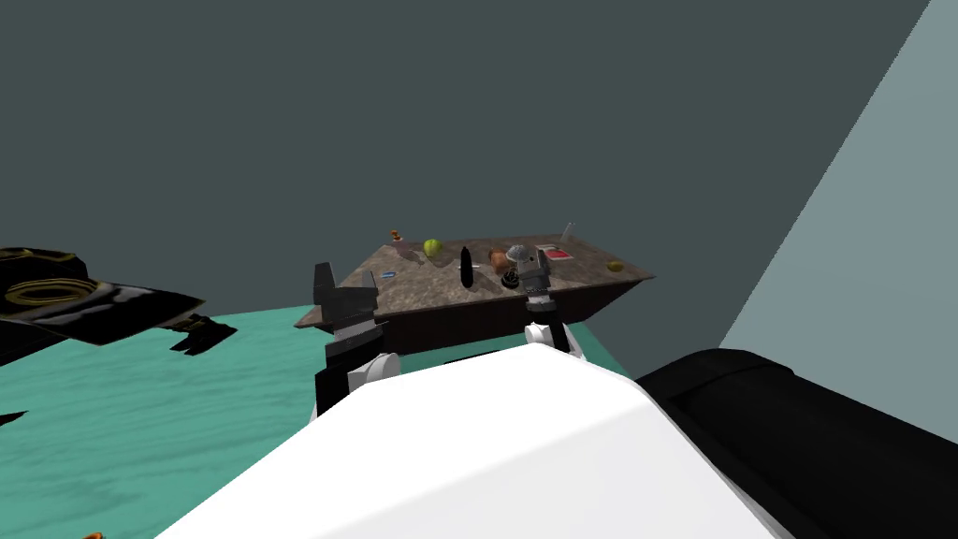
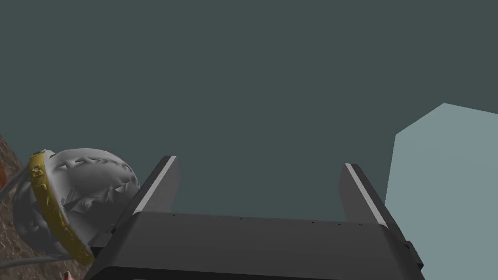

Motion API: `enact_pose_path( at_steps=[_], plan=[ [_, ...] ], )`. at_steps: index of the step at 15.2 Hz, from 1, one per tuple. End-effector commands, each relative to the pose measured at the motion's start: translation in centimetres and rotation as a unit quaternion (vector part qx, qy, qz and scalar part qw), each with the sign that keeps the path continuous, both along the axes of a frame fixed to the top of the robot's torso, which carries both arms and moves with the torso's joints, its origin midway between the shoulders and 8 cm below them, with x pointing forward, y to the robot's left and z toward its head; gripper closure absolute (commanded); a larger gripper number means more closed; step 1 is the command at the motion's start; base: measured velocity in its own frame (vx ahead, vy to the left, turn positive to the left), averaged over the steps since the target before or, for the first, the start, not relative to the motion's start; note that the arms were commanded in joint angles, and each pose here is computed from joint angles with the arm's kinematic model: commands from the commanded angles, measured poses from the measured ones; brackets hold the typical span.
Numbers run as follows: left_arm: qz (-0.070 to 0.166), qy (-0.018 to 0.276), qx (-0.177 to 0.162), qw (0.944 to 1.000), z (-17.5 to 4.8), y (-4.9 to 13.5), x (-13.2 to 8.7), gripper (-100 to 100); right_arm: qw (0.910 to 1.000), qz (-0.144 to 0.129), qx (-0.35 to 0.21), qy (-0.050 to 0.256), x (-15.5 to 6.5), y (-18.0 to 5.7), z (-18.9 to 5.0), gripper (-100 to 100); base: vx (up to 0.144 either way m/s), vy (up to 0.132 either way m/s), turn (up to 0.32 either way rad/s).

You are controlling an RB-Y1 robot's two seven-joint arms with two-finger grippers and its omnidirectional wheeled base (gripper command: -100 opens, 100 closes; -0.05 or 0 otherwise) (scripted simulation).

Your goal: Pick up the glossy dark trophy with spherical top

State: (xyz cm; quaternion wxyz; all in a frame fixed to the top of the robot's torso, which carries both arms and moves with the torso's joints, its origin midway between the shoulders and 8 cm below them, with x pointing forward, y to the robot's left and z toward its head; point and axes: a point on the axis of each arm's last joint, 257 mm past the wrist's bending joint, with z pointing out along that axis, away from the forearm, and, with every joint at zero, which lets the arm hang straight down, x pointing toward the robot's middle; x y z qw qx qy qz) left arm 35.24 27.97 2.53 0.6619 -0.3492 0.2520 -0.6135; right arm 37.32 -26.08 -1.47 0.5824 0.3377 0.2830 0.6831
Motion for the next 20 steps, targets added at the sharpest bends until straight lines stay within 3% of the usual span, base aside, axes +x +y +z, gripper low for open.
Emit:
enact_pose_path(
  at_steps=[1, 9, 20],
  plan=[
    [0.0, 0.0, 0.0, 1.0, 0.0, 0.0, 0.0, 0, 0.9999, 0.011, 0.005, 0.01, 0.3, 0.2, -0.9, -100, -0.051, -0.089, 0.11],
    [0.0, 0.0, 0.0, 1.0, 0.0, 0.0, 0.0, 0, 0.9963, 0.055, 0.028, 0.059, 2.7, 0.4, -4.9, -100, -0.039, -0.107, 0.134],
    [0.0, 0.0, 0.0, 1.0, 0.0, 0.0, 0.0, 0, 0.9864, 0.102, 0.081, 0.1, 4.7, 0.3, -8.2, -100, -0.044, -0.108, 0.127]
  ],
)
